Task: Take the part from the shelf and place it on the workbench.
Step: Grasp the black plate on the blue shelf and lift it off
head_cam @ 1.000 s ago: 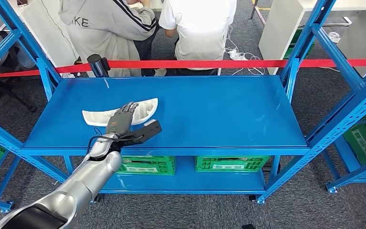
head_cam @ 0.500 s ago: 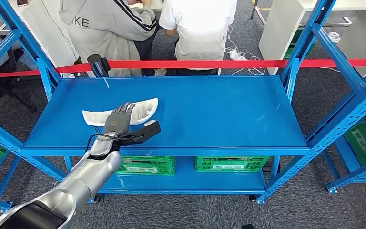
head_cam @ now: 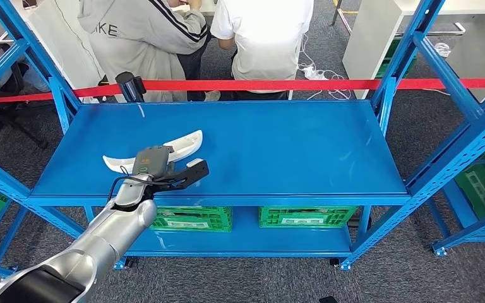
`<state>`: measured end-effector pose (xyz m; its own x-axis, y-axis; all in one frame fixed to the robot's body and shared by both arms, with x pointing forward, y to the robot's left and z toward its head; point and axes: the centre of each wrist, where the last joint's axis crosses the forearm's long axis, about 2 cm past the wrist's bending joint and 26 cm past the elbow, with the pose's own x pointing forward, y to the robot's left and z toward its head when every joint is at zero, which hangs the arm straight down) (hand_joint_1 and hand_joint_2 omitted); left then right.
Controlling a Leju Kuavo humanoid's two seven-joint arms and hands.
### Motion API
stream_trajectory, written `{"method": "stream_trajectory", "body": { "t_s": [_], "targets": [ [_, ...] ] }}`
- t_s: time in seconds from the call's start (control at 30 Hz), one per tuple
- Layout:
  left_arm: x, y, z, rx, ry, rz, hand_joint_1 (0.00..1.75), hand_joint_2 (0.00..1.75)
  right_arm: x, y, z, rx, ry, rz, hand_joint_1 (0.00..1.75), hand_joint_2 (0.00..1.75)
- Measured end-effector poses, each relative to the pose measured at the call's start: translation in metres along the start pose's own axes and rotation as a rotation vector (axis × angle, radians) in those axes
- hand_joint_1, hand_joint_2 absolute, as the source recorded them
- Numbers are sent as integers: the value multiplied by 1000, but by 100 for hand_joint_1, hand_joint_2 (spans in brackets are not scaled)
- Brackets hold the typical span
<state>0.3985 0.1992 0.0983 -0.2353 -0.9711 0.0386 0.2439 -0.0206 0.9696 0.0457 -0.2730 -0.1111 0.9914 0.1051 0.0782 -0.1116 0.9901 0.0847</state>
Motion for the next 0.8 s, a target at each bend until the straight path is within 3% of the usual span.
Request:
{"method": "stream_trajectory", "body": {
  "t_s": [0.47,0.8],
  "targets": [
    [-1,4,-1,87,-61,54,175,175,0,0,0,-1,1,3,0,0],
    [23,36,-9,321,-276,292,175,175,-1,-1,0,-13,3,-35,0,0]
  ]
}}
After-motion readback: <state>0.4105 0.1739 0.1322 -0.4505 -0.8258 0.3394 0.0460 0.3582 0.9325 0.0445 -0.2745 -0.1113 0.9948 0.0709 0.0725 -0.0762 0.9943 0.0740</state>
